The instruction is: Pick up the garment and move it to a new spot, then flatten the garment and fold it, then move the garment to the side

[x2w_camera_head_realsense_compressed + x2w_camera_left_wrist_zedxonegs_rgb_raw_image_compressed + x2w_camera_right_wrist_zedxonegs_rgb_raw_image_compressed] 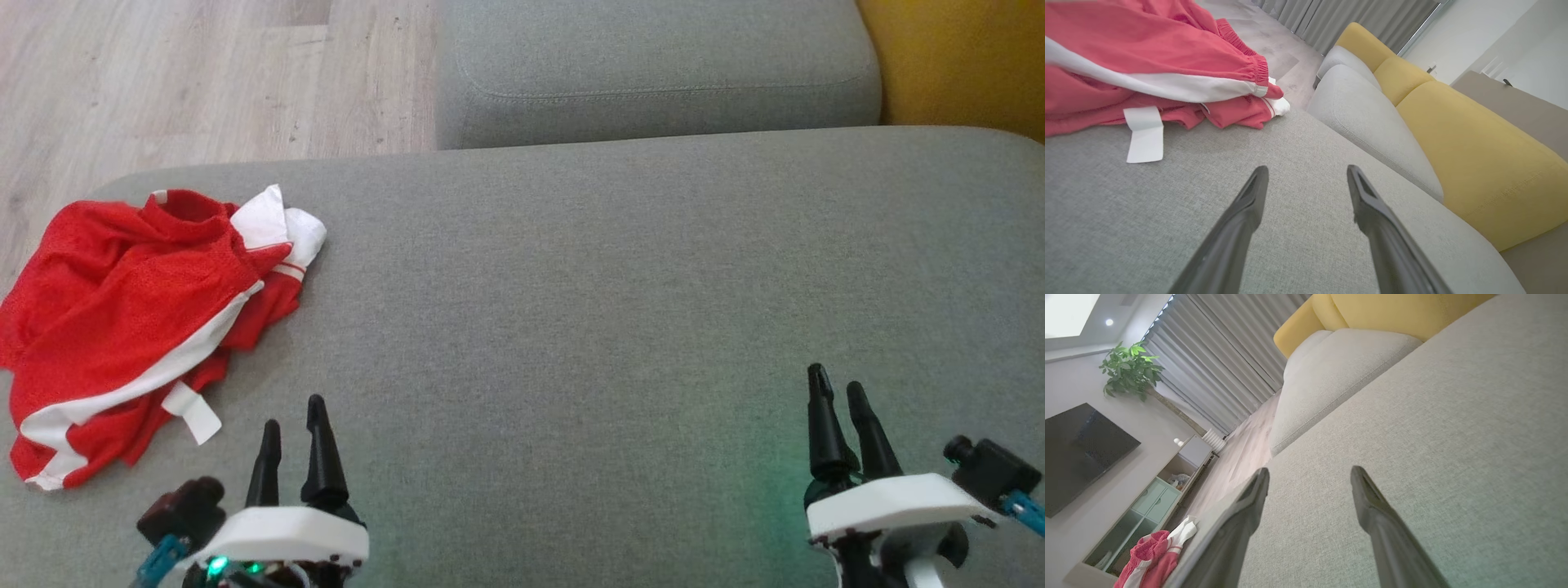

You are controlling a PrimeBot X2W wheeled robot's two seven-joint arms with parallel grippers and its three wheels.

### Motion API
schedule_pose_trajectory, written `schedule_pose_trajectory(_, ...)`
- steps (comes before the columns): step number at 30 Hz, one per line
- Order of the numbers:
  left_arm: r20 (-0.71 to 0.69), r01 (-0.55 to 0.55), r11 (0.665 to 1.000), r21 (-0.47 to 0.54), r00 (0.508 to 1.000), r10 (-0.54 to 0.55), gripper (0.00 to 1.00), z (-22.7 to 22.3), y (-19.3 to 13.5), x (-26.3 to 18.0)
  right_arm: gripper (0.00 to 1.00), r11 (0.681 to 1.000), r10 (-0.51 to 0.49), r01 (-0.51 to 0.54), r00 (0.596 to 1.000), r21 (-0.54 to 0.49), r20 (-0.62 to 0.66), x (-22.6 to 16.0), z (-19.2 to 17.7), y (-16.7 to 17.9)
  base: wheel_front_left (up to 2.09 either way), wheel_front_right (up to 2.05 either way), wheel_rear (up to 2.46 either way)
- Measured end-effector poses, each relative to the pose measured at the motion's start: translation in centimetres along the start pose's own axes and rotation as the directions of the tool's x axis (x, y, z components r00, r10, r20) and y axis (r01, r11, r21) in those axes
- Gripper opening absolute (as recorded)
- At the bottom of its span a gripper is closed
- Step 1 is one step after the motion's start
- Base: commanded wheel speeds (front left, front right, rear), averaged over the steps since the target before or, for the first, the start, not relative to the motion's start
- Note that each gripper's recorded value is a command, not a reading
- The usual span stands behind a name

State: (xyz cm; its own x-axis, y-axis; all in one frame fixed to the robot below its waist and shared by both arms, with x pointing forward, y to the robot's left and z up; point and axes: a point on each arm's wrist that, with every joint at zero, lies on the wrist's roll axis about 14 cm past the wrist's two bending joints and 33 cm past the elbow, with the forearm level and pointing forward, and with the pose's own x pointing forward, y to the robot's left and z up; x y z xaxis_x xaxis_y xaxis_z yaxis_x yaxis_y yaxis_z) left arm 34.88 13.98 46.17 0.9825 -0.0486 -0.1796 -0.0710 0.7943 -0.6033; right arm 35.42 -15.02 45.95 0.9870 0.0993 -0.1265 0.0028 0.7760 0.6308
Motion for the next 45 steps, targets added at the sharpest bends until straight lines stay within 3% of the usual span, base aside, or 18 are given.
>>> schedule_pose_trajectory(14, 0.047, 0.04, 0.981, 0.192, 0.998, -0.05, 1.0, 0.4, -1.9, -0.1, 1.0, 0.98, 0.056, -0.051, 0.998, -0.192, 0.019, 0.2, 0.3, 1.4, 0.0, 0.0, 0.0)
schedule_pose_trajectory(27, 0.095, 0.061, 0.93, 0.363, 0.99, -0.103, 1.0, 1.1, -3.5, -0.2, 1.0, 0.929, 0.1, -0.08, 0.994, -0.361, 0.036, 0.5, 0.9, 2.3, 0.0, 0.0, 0.0)
schedule_pose_trajectory(45, 0.16, 0.073, 0.822, 0.565, 0.968, -0.195, 1.0, 1.8, -6.0, -0.2, 1.0, 0.808, 0.158, -0.104, 0.987, -0.58, 0.043, 0.5, 1.2, 3.2, 0.0, 0.0, 0.0)
